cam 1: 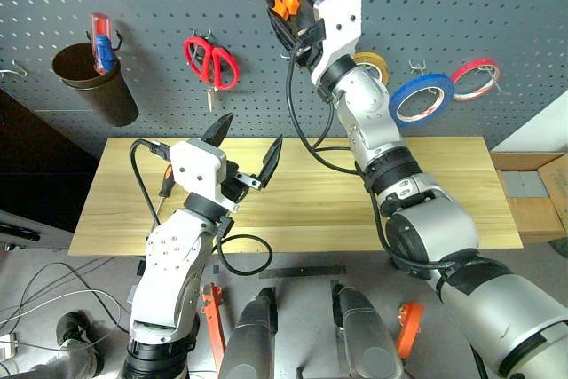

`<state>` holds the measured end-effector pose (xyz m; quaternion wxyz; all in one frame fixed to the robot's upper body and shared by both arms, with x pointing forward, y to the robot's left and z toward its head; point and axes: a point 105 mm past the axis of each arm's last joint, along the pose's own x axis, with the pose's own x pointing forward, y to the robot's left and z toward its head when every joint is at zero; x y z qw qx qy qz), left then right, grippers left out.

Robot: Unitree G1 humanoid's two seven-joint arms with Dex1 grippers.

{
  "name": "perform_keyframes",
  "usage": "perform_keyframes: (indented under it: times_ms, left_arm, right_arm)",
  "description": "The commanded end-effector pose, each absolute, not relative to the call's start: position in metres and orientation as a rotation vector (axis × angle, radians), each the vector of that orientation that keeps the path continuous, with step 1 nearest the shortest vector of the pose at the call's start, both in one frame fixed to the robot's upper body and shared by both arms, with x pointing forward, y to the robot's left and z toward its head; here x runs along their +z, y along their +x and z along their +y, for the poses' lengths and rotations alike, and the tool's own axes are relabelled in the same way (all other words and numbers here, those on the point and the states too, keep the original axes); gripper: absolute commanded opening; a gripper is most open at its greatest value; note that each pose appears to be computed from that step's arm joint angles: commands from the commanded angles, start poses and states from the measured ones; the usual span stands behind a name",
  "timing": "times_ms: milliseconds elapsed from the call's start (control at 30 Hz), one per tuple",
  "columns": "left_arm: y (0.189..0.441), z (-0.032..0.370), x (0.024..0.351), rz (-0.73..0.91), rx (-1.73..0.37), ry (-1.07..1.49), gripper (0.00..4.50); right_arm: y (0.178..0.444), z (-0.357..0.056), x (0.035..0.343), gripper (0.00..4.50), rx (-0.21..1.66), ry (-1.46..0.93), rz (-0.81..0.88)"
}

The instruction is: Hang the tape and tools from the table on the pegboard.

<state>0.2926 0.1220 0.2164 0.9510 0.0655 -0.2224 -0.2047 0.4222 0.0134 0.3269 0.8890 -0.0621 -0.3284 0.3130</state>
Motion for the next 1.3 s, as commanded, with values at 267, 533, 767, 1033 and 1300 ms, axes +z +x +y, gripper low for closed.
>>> perform_keyframes:
  times_ms: [267, 533, 767, 1033, 1300]
  left_arm:
    - [0.284, 0.121, 0.227, -0.493, -0.428, 0.145, 4.50]
    - [0.285, 0.121, 0.227, -0.488, -0.426, 0.149, 4.50]
    - [0.285, 0.122, 0.226, -0.482, -0.424, 0.152, 4.50]
    - [0.287, 0.122, 0.223, -0.471, -0.423, 0.155, 4.50]
    - [0.291, 0.127, 0.219, -0.442, -0.396, 0.135, 4.50]
  right_arm:
    - [0.424, 0.014, 0.310, 1.79, 0.624, -0.132, -0.653]
    - [0.435, 0.002, 0.307, 1.79, 0.487, -0.155, -0.629]
    - [0.433, 0.007, 0.302, 1.79, 0.477, -0.153, -0.629]
    - [0.426, 0.017, 0.297, 2.50, 0.546, -0.103, -0.611]
    - [0.419, 0.007, 0.296, 4.46, 0.520, -0.124, -0.648]
